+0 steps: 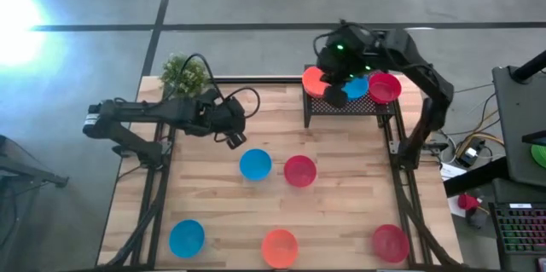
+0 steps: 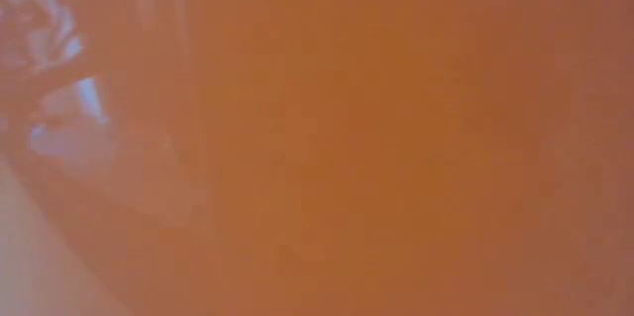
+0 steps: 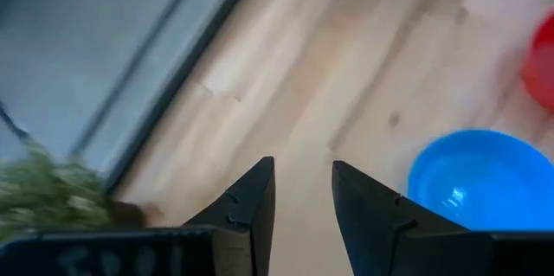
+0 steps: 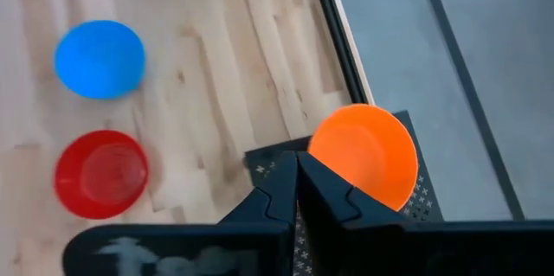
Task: Pick & Place Mini bowls
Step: Stack the right blue bowl on top of the blue bowl on the shelf
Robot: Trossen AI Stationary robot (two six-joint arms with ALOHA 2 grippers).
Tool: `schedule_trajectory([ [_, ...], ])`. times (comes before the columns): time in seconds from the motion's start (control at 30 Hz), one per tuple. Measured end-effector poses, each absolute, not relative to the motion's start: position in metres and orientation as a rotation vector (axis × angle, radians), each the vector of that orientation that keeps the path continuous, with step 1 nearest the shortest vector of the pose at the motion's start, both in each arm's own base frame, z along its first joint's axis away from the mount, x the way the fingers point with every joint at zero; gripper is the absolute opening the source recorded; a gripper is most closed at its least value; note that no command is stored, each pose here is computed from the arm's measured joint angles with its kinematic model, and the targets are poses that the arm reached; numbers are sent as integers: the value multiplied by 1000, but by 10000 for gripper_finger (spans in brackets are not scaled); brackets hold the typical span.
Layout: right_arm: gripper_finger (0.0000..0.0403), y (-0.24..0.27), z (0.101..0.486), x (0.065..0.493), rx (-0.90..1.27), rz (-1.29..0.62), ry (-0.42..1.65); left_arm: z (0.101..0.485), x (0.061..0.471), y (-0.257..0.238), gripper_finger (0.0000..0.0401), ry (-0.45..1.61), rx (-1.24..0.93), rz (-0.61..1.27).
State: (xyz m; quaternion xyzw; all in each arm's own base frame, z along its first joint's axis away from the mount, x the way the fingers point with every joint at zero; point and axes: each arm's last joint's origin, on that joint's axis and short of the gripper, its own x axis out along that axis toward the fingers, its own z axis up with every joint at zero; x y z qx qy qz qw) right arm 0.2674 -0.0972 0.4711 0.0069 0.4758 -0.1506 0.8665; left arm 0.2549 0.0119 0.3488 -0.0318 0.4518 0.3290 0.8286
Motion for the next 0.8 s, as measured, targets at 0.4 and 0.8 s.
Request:
schedule_trajectory([
  [0.4, 8, -45, 511, 214, -55, -208, 820, 314, 254, 6, 115, 1090, -360, 605],
  [0.8, 8, -35, 526, 179, -89, -195, 735, 279, 261, 3, 115, 1117, -492, 522],
])
